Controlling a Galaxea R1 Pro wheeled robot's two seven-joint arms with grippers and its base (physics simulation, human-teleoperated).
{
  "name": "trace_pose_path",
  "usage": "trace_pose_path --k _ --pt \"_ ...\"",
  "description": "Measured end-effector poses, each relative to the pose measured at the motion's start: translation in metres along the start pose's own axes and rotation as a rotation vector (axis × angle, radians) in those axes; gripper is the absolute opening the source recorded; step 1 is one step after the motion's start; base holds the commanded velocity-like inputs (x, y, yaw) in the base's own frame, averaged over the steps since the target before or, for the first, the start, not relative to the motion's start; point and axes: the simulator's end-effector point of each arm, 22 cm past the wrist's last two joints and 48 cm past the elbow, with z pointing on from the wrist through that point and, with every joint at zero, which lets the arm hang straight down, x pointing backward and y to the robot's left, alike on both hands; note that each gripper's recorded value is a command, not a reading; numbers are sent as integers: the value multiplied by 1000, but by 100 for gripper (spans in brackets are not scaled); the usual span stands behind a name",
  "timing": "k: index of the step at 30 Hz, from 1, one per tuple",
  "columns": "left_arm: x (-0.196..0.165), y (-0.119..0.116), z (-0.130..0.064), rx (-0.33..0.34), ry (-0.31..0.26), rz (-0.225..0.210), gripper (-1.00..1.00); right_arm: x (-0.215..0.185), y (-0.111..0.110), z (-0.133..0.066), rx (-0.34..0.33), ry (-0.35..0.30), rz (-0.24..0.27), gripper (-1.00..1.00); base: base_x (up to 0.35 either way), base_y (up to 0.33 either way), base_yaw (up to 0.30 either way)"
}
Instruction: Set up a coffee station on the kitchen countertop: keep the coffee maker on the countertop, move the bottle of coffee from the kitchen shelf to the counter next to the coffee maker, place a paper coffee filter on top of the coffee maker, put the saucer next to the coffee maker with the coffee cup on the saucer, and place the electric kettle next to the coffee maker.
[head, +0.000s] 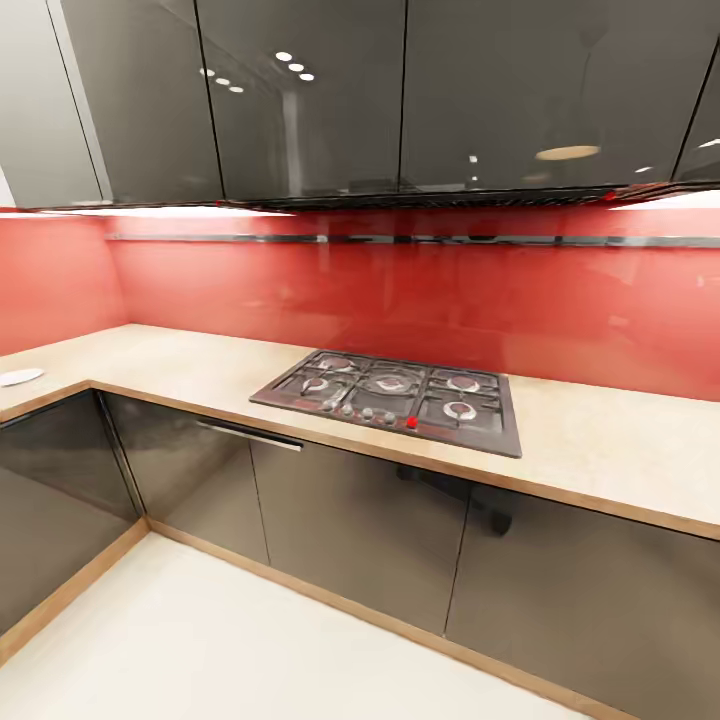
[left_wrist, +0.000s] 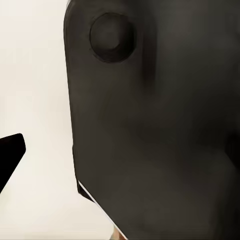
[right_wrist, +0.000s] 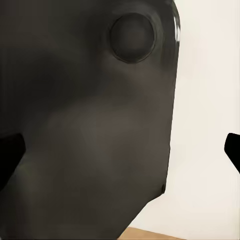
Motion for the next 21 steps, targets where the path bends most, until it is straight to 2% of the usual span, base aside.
trace_pose_path --k 6,10,21 --pt "-5 -1 0 3 -10 3 100 -1 0 0 -1 -2 2 100 0 0 0" --pt "-19 -3 0 4 -46 2 100 -4 -2 0 2 -8 12 100 0 0 34" --pt "-62 -3 -4 4 -170 1 100 -16 -3 0 3 -34 14 100 0 0 269"
